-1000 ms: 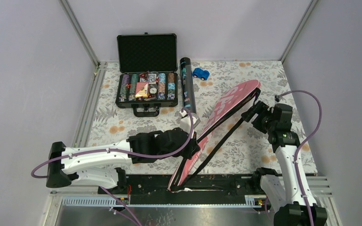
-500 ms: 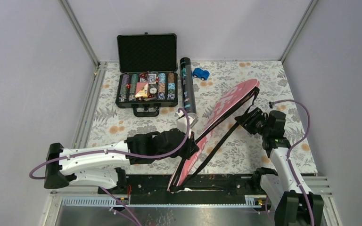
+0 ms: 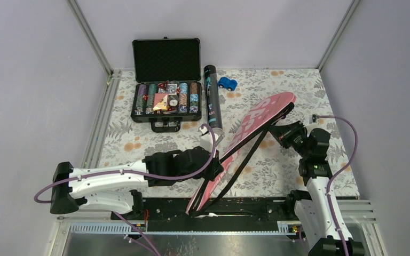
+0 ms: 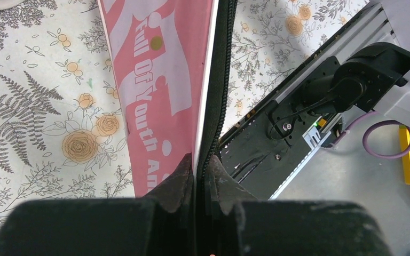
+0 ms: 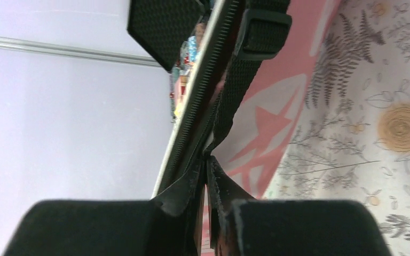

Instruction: Pack up the badminton gear

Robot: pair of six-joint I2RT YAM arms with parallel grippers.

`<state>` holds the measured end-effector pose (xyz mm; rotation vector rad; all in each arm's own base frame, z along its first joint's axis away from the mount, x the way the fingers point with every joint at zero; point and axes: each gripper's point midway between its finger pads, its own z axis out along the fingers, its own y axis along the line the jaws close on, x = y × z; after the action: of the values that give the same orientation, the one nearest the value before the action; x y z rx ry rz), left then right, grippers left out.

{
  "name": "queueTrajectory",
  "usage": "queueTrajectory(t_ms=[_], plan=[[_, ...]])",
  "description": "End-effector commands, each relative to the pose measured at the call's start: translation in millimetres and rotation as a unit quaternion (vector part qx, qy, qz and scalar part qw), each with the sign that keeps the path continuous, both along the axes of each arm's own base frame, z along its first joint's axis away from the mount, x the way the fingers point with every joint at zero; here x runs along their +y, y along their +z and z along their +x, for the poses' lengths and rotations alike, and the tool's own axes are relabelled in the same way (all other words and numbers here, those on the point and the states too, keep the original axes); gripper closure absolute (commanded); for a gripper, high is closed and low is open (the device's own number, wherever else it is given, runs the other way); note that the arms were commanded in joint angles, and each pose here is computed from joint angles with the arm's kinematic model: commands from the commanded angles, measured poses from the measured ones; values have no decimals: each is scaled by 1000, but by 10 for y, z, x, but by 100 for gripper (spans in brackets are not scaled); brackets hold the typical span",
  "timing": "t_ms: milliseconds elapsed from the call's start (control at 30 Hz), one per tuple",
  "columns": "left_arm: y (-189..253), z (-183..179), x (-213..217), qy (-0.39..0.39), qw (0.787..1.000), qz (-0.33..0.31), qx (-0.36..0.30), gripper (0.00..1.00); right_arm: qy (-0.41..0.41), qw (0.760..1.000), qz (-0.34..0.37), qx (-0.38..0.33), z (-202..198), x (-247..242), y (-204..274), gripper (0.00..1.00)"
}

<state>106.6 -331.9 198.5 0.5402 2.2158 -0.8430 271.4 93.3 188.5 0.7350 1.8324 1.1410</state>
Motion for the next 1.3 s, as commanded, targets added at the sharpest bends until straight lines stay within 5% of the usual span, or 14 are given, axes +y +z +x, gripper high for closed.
queueTrajectory(t_ms=[0,400,800,967,1267], plan=[[112,80,-79,9,1000,-21,-13,100,8,996,63,-67,11,93,693,90],[-6,57,-171,-8,999,32,2,100,70,992,26,-101,116,458,961,80],[275,43,-164,-8,999,-38,7,100,144,982,-117,38,116,555,193,36],[398,33,-155,-13,996,-86,31,100,179,970,-166,-8,-54,539,580,8],[579,57,-86,-7,990,-131,45,100,170,946,-262,-82,-217,349,1297,15]])
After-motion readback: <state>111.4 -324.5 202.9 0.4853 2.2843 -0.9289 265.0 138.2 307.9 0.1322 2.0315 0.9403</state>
